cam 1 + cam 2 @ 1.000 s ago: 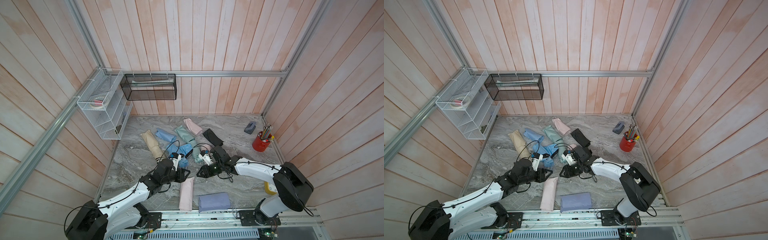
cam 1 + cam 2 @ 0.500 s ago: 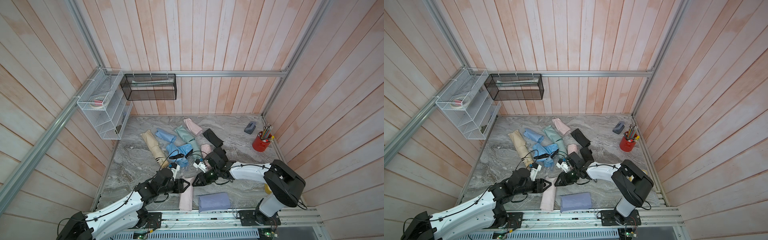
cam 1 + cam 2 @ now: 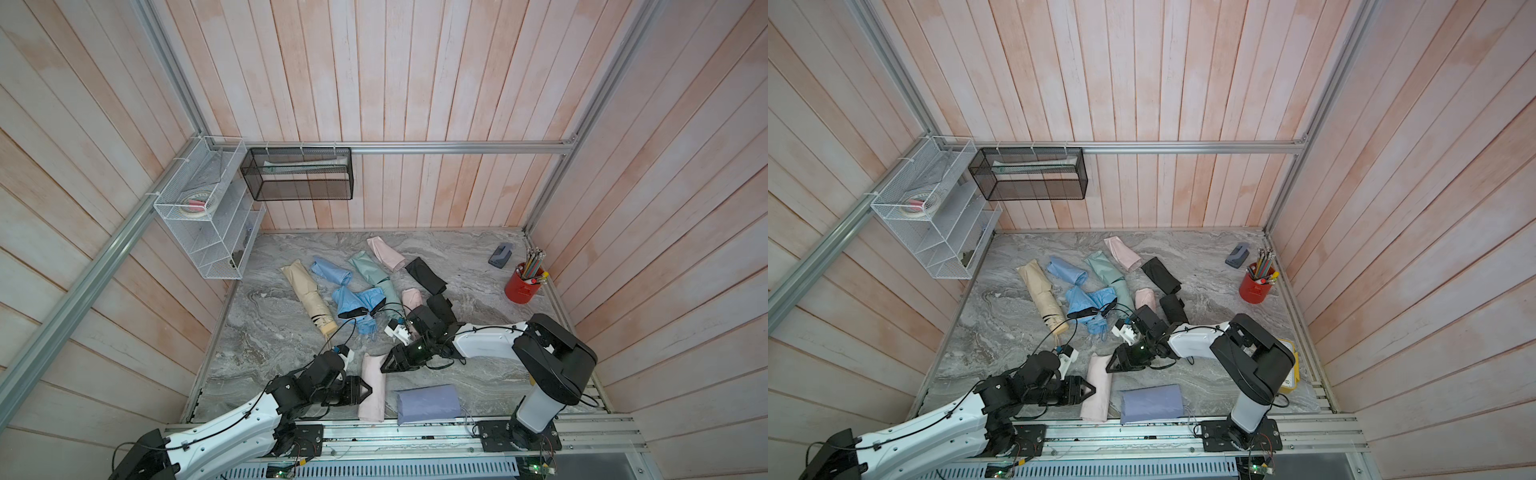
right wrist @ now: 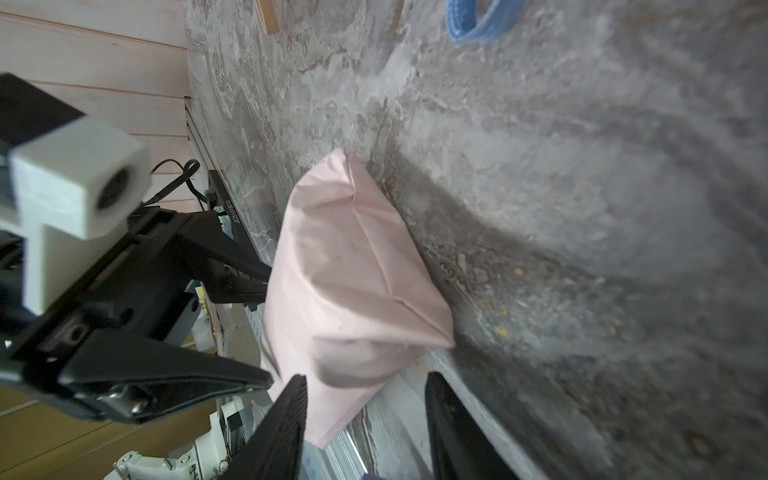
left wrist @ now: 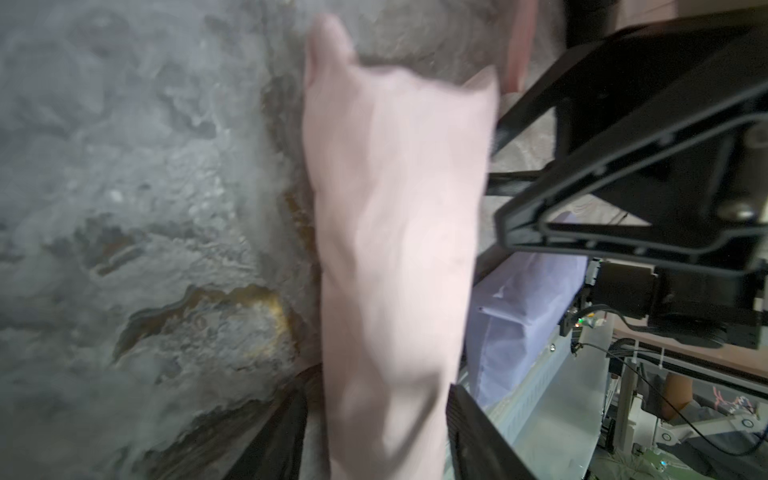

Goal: Take umbrellas out of sleeves
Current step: Adjust the umbrella at the center of the board.

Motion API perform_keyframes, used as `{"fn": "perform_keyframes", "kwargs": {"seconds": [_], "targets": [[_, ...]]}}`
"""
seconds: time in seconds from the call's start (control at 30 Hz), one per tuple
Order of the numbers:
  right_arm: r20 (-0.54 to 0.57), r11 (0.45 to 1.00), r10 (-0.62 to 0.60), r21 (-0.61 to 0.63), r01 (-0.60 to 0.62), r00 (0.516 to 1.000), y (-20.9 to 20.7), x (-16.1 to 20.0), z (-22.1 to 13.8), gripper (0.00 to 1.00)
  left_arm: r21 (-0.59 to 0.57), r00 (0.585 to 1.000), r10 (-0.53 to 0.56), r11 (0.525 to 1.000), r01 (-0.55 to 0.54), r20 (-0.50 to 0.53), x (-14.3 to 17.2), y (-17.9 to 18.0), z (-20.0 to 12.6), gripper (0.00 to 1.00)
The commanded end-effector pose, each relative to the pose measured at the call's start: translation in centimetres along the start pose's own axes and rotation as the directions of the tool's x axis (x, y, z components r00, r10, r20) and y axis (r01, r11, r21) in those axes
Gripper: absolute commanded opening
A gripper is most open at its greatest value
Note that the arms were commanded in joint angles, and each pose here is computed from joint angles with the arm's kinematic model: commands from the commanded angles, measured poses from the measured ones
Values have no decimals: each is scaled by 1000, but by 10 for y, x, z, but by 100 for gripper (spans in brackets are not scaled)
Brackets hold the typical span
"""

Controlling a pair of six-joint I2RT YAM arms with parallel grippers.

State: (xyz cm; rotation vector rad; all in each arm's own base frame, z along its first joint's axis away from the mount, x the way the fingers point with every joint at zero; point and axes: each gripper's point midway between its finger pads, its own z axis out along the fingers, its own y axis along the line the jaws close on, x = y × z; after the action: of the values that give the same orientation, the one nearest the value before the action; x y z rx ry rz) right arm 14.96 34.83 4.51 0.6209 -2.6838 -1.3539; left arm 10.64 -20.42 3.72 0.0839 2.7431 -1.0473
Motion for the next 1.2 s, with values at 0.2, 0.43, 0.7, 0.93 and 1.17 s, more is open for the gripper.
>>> {"fn": "perform_keyframes", "kwargs": {"seconds": [0.2,0.43,0.7,0.93,1.17], "targets": [[36,999,-9,-51,11,999,9,-32,7,44,85,998,12,996,-17,66,-16,-18,6,47],[126,998,-12,-54,19,992,8,-93,-2,43,105,991,46,993,-59,122,-52,-30,8,47],[208,998,-58,-5,60,977,9,-146,-32,41,83,989,96,991,-105,108,-97,-31,22,47],[263,988,-119,125,89,957,0,-138,-81,42,43,989,45,998,-52,142,-125,-23,33,46],[197,981,-103,185,67,975,-19,-53,-91,42,49,994,29,998,-34,109,-124,-29,33,46]]}}
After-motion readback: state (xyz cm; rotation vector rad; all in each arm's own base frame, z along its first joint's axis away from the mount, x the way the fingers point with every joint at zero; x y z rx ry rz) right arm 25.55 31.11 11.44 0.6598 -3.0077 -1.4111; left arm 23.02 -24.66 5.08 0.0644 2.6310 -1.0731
